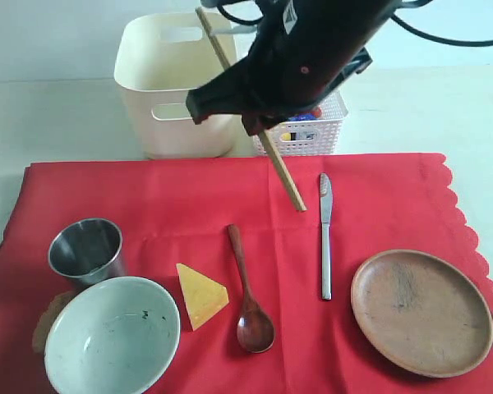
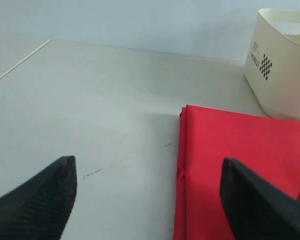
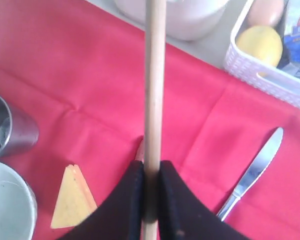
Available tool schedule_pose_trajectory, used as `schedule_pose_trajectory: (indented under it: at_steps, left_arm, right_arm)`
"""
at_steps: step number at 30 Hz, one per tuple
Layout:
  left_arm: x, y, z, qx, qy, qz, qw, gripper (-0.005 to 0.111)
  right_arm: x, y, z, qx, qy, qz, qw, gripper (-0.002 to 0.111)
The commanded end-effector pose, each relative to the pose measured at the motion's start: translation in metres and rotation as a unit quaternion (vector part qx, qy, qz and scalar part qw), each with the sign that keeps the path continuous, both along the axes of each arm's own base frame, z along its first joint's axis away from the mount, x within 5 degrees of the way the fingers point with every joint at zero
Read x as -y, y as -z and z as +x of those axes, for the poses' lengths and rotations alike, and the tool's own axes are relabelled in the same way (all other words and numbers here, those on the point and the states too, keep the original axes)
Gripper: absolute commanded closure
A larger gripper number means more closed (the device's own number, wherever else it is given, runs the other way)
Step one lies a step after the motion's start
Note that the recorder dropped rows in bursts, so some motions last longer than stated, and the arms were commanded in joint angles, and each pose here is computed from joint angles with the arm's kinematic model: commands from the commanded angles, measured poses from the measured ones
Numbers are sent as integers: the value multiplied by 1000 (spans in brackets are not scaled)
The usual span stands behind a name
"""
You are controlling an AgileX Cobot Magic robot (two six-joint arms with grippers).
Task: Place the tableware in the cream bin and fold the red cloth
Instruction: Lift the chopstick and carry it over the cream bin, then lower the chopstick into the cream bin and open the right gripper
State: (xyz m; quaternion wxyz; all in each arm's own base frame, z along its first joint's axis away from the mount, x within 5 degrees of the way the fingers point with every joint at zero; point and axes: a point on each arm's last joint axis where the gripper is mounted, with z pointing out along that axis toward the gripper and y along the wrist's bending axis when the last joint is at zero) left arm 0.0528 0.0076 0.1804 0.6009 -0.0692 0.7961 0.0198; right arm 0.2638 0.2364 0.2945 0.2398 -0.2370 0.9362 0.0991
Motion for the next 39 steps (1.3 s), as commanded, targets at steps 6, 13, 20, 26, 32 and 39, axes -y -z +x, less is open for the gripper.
schedule_pose_trajectory:
  at_steps: [6,13,20,26,32,39]
  left_arm:
    - [0,-1,0,8,1,-2,1000,31]
    - [0,-1,0,8,1,-2,1000,31]
    - [0,-1,0,8,1,-2,1000,31]
    - [0,-1,0,8,1,-2,1000,31]
    - [0,-1,0,8,1,-2,1000,31]
    - [0,-1,0,8,1,-2,1000,31]
  right_arm:
    - [-7,-38,6,46,-4,46,998,108]
    - [-23,-59,23,103,-21,83,991,108]
    - [-53,-54,55,168,-49,113,978,108]
    - [-82,-33,86,224,-74,124,964,108]
    - [-111,7,125,335,-132,72,930,108]
    - [-112,41,155,360,-106,30,927,108]
